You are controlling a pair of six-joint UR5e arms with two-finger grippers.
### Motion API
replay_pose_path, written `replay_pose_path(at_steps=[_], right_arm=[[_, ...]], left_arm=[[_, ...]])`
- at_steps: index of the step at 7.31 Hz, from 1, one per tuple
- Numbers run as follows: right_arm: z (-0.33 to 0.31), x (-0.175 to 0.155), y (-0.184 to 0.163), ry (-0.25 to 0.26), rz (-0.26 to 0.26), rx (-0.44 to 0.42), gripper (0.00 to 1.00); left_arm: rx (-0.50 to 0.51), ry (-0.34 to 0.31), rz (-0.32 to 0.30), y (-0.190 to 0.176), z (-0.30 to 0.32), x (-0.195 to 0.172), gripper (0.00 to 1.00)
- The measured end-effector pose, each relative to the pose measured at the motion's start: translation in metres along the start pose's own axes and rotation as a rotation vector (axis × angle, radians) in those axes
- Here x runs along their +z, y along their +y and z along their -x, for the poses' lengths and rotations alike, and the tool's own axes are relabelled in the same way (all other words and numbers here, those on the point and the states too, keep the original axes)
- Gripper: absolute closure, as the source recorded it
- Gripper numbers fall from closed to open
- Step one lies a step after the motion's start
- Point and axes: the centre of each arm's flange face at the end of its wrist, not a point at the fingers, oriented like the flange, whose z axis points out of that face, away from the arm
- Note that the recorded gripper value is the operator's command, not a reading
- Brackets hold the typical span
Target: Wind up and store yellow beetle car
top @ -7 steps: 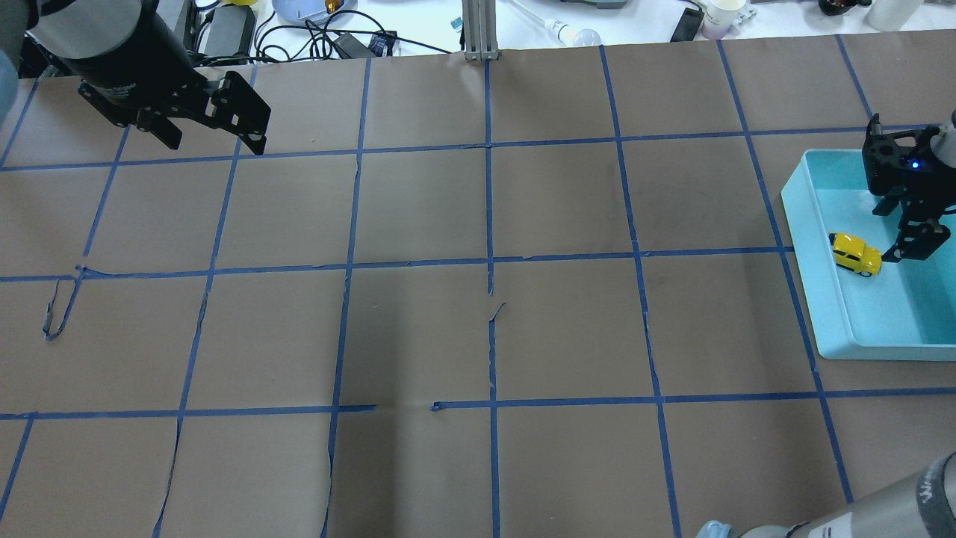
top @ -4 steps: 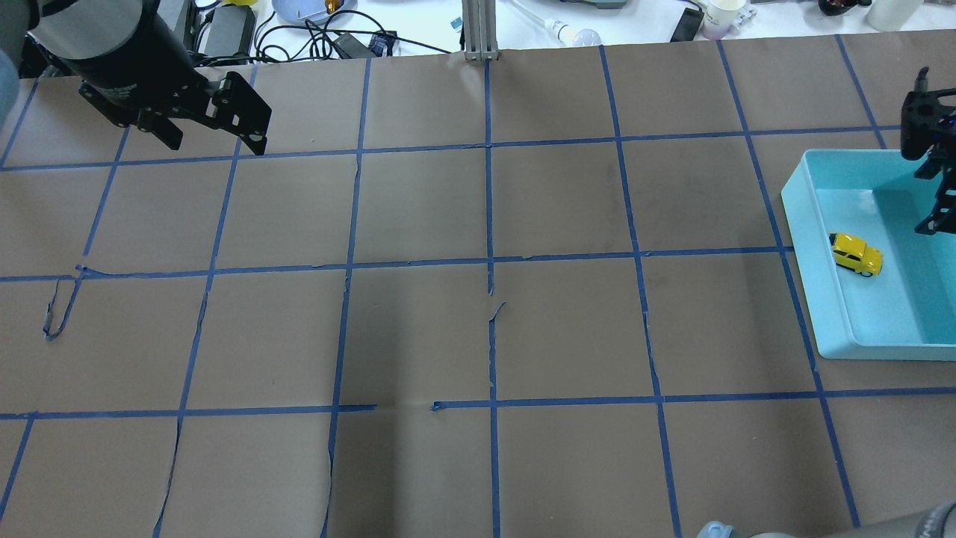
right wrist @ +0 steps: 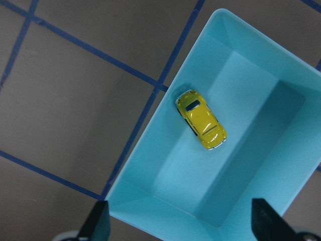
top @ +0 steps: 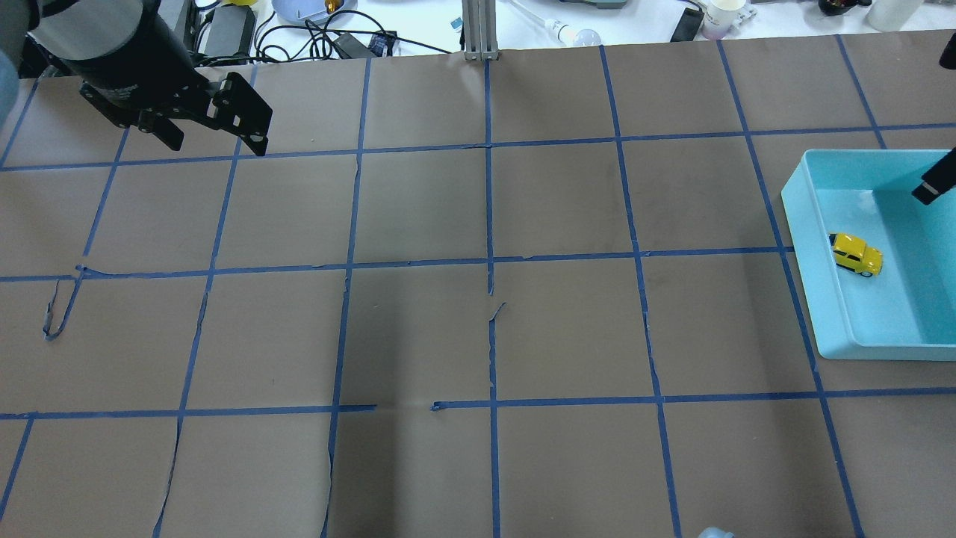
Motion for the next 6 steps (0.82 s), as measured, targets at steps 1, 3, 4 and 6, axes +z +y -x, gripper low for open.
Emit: replay_pose_path(at_steps=[1,3,4,6], right_arm=[[0.020,-0.015,-0.003,-0.026,-0.020,0.172,0.00],[0.064,-0.033,-0.024,-0.021,-0.031,0.344,0.00],[0.090,-0.035,-0.037,-0.013,-0.028,0.390,0.00],[0.155,-0.034,-0.062,-0.003,-0.023,0.433,0.00]], left_arm=[[0.000,-0.002,0.001,0.000,0.000,0.000,0.00],[-0.001,-0.005,0.001,0.000,0.001,-0.001,0.00],[-0.001,-0.002,-0.001,0.000,0.001,-0.001,0.00],[0.001,0.001,0.000,0.000,0.000,0.000,0.00]])
